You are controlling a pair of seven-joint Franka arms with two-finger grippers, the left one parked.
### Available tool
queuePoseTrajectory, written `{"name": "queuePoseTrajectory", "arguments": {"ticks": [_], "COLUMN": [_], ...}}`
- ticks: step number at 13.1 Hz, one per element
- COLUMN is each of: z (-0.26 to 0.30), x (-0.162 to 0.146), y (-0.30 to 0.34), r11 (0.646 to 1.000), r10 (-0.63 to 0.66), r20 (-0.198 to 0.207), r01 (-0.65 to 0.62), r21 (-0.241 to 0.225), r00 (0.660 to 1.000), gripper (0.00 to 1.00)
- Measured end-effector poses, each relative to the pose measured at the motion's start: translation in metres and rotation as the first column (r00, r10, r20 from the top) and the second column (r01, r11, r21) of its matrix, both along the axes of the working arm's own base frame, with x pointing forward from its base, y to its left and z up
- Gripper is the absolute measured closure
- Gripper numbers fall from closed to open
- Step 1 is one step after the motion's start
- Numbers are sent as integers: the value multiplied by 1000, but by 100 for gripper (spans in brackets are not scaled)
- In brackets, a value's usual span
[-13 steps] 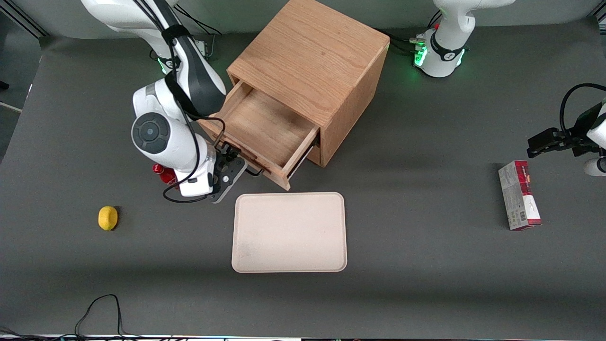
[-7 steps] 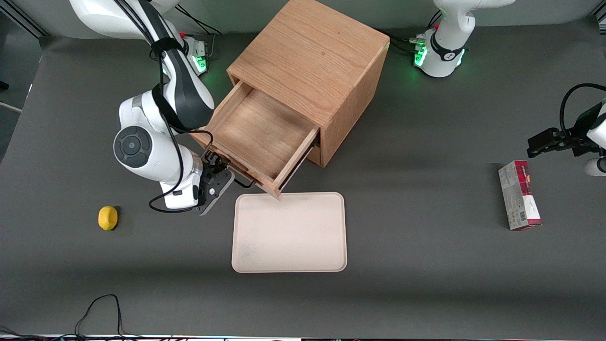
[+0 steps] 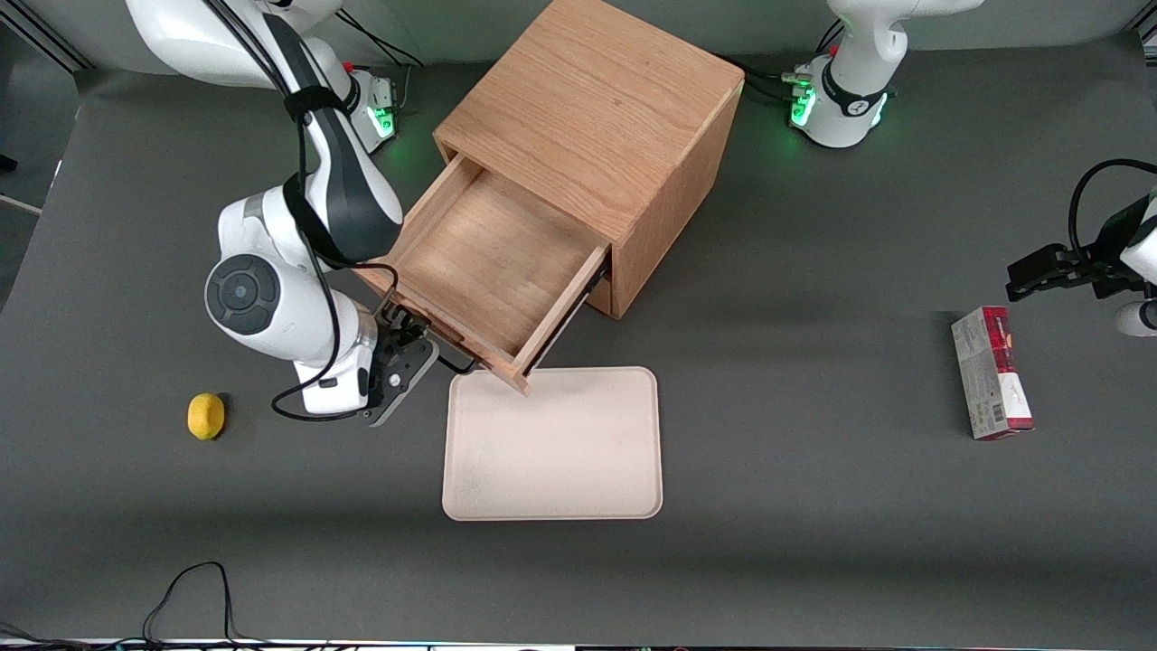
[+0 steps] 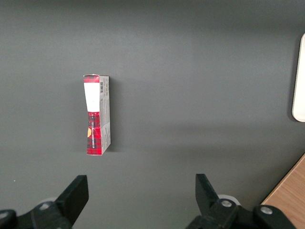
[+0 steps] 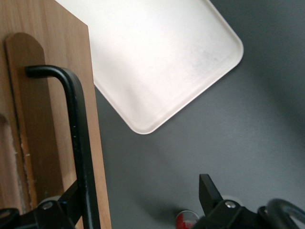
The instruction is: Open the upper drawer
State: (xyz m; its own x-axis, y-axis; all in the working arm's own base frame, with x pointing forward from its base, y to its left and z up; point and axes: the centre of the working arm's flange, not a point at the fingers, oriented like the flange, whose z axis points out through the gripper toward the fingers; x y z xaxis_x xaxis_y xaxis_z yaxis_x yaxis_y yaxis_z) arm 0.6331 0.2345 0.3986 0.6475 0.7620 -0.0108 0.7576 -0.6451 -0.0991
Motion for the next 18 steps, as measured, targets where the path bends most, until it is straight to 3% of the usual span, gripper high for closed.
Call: {"name": "queuePoseTrajectory", "arguments": {"ticks": [9,16,18], "z": [3,89,110], "x": [13,27,32], "y": [-11,-32,-48], "r11": [1000,1000,996], "r10": [-4,-26,-85], "r20": [-6,12,36], "r01": [4,26,85], "r21": [-5,7,13], "r00": [1000,1000,996], "gripper": [0,0,0]}}
